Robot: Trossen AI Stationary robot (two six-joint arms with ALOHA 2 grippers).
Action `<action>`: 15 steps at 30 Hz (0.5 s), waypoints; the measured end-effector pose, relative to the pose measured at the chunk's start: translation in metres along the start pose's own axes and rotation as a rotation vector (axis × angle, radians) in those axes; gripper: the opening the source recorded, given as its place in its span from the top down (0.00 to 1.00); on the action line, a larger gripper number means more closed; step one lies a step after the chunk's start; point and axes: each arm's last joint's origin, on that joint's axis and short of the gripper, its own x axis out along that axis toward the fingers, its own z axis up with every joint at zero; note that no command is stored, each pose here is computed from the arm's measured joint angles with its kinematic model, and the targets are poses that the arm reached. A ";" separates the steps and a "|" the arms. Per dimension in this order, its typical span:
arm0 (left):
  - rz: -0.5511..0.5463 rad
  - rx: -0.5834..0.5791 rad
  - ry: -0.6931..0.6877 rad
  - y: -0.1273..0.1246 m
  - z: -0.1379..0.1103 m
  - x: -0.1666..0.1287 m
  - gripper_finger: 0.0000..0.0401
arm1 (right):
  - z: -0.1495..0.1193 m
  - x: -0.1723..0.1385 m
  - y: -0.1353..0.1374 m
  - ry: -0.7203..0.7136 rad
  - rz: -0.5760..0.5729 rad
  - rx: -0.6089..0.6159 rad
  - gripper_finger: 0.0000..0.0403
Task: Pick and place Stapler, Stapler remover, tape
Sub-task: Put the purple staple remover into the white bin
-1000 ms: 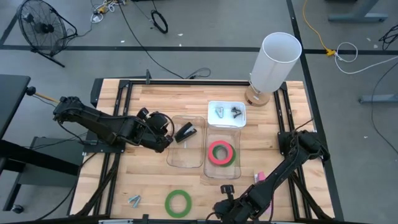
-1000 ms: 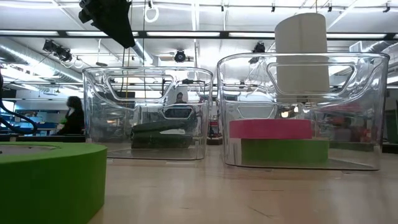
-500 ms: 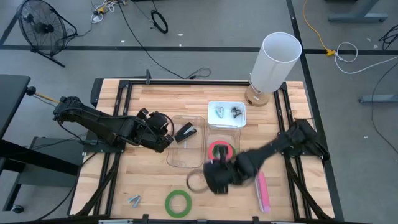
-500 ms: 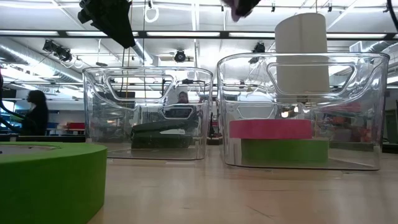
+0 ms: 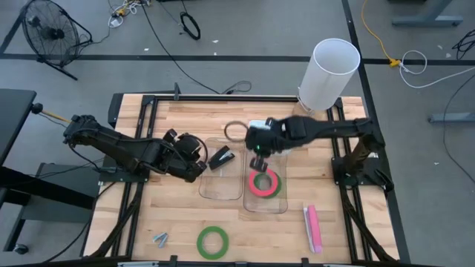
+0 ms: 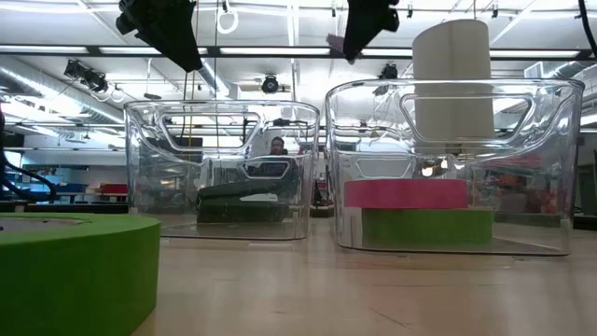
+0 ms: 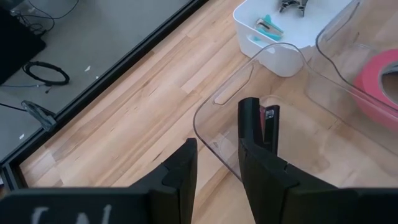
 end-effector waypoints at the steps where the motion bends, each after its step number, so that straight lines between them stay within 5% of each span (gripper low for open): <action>1: -0.003 0.003 -0.001 -0.001 -0.001 -0.001 0.70 | 0.002 0.001 -0.008 0.009 0.002 0.019 0.94; 15: -0.030 0.051 -0.002 -0.005 -0.008 -0.009 0.70 | 0.013 0.026 -0.083 0.082 -0.008 0.214 0.94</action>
